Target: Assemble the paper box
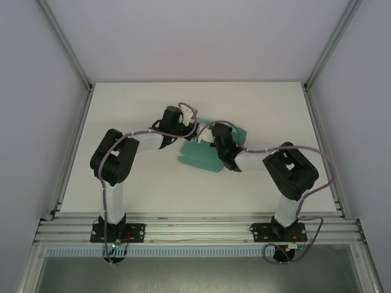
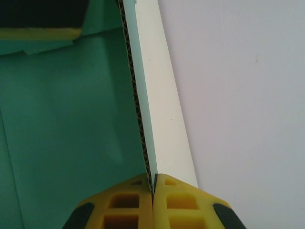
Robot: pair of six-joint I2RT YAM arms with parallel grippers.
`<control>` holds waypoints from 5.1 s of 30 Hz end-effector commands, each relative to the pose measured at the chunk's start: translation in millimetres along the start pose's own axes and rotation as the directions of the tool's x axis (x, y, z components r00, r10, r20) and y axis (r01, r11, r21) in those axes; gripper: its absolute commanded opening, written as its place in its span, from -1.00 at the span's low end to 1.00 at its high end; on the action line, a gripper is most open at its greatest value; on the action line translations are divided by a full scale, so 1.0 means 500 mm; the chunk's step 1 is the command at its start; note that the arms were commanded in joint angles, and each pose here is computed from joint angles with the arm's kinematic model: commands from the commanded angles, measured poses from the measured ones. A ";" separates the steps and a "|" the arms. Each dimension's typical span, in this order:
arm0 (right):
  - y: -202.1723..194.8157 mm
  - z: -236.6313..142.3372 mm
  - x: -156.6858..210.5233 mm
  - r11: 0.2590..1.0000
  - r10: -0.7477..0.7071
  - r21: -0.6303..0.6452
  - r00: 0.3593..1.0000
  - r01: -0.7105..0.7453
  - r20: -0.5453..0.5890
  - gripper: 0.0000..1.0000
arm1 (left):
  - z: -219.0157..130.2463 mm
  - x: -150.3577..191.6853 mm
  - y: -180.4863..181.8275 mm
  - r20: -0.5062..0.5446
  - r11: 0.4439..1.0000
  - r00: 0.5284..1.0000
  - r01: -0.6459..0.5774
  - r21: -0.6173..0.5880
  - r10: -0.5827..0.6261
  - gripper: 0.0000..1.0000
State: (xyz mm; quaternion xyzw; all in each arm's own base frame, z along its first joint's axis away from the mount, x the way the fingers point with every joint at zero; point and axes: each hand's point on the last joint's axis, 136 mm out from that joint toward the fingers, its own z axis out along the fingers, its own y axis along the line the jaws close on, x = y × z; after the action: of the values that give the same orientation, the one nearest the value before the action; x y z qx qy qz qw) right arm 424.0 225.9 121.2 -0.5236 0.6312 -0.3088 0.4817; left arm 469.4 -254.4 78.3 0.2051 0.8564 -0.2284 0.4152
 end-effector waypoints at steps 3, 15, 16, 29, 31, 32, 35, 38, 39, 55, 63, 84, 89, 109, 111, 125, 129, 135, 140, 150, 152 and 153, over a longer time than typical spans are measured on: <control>0.013 -0.041 -0.024 0.976 0.183 -0.128 0.983 -0.178 0.024 -0.54 | -0.016 0.045 0.039 -0.028 0.979 0.999 -0.048 -0.197 0.043 -0.90; -0.105 -0.166 -0.049 0.595 0.735 -0.410 0.674 -0.691 -0.071 0.51 | -0.023 0.061 -0.038 0.039 0.984 0.990 -0.131 -0.118 0.136 -1.00; -0.124 -0.162 -0.042 0.538 0.778 -0.409 0.621 -0.737 -0.095 0.52 | -0.023 0.065 -0.046 0.048 0.986 0.990 -0.129 -0.103 0.135 -1.00; -0.044 -0.068 -0.037 0.240 0.758 -0.522 0.494 -0.818 -0.425 0.37 | -0.032 0.073 -0.085 0.106 0.993 0.989 -0.101 -0.053 0.106 -1.00; -0.029 -0.057 -0.039 0.234 0.753 -0.529 0.496 -0.816 -0.432 0.36 | -0.032 0.079 -0.082 0.095 0.993 0.989 -0.104 -0.060 0.109 -1.00; -0.019 -0.052 -0.039 0.229 0.746 -0.533 0.499 -0.814 -0.441 0.36 | -0.032 0.082 -0.083 0.092 0.993 0.990 -0.106 -0.059 0.111 -0.99; 0.026 -0.048 -0.034 0.223 0.698 -0.548 0.524 -0.806 -0.488 0.35 | -0.031 0.082 -0.083 0.089 0.992 0.989 -0.111 -0.059 0.116 -0.98; 0.070 -0.041 -0.011 0.243 0.635 -0.528 0.545 -0.814 -0.548 0.30 | -0.030 0.082 -0.084 0.081 0.992 0.989 -0.115 -0.058 0.120 -0.92; 0.081 -0.040 -0.003 0.244 0.620 -0.521 0.545 -0.818 -0.565 0.28 | -0.029 0.079 -0.083 0.084 0.992 0.990 -0.111 -0.059 0.116 -0.87; 0.136 -0.046 0.020 0.239 0.574 -0.524 0.554 -0.817 -0.603 0.23 | 0.004 0.061 -0.041 0.082 0.991 0.995 -0.040 -0.124 0.051 -0.68; 0.064 -0.047 0.007 0.189 0.682 -0.454 0.449 -0.871 -0.577 0.28 | -0.019 0.020 0.004 0.156 0.969 0.987 0.079 -0.235 -0.043 -1.00; -0.137 -0.154 0.003 0.061 0.870 -0.560 0.319 -0.826 -0.376 0.09 | -0.112 -0.058 0.017 0.098 0.929 0.925 0.370 -0.013 -0.367 -1.00; -0.154 -0.129 -0.006 0.080 0.892 -0.542 0.303 -0.836 -0.336 -0.69 | -0.100 -0.060 0.038 0.082 0.908 0.910 0.412 -0.073 -0.406 -1.00; -0.192 -0.170 -0.042 0.166 0.939 -0.460 0.283 -0.872 -0.197 -1.00 | -0.116 0.016 0.199 0.079 0.655 0.902 0.366 -0.661 -0.424 -1.00; -0.187 -0.159 -0.041 0.156 0.941 -0.453 0.272 -0.878 -0.203 -1.00 | -0.105 -0.008 0.169 0.087 0.732 0.912 0.375 -0.568 -0.400 -1.00; -0.228 -0.169 -0.030 0.124 0.967 -0.440 0.208 -0.890 -0.149 0.42 | -0.168 -0.109 0.033 0.198 0.914 0.943 0.313 -0.256 -0.268 -1.00; -0.264 -0.202 -0.017 0.140 0.977 -0.427 0.194 -0.893 -0.087 0.62 | -0.172 -0.102 0.043 0.187 0.906 0.947 0.307 -0.290 -0.261 -1.00; -0.315 -0.216 -0.009 0.154 0.985 -0.392 0.173 -0.907 -0.012 0.73 | -0.165 -0.101 0.032 0.185 0.912 0.942 0.321 -0.254 -0.280 -1.00; -0.285 -0.168 0.016 0.161 0.976 -0.316 0.199 -0.935 -0.092 0.73 | -0.169 -0.104 0.030 0.185 0.913 0.942 0.321 -0.250 -0.281 -1.00; -0.206 -0.092 -0.034 0.173 0.958 -0.414 0.250 -0.894 -0.140 0.71 | -0.158 -0.109 0.017 0.166 0.920 0.942 0.323 -0.223 -0.290 -1.00; -0.213 -0.081 -0.049 0.182 0.966 -0.413 0.240 -0.892 -0.095 0.71 | -0.152 -0.110 0.011 0.160 0.924 0.945 0.317 -0.215 -0.286 -1.00; -0.219 -0.073 -0.050 0.176 0.971 -0.398 0.224 -0.900 -0.078 0.72 | -0.150 -0.110 0.006 0.157 0.926 0.947 0.309 -0.216 -0.280 -1.00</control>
State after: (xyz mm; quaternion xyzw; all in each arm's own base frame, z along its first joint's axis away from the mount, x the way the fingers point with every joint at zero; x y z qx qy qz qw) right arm 415.5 204.6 203.7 -0.1234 0.8513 0.2148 0.4625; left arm 452.9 -206.0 146.0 -0.0045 0.8808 -0.1792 0.4382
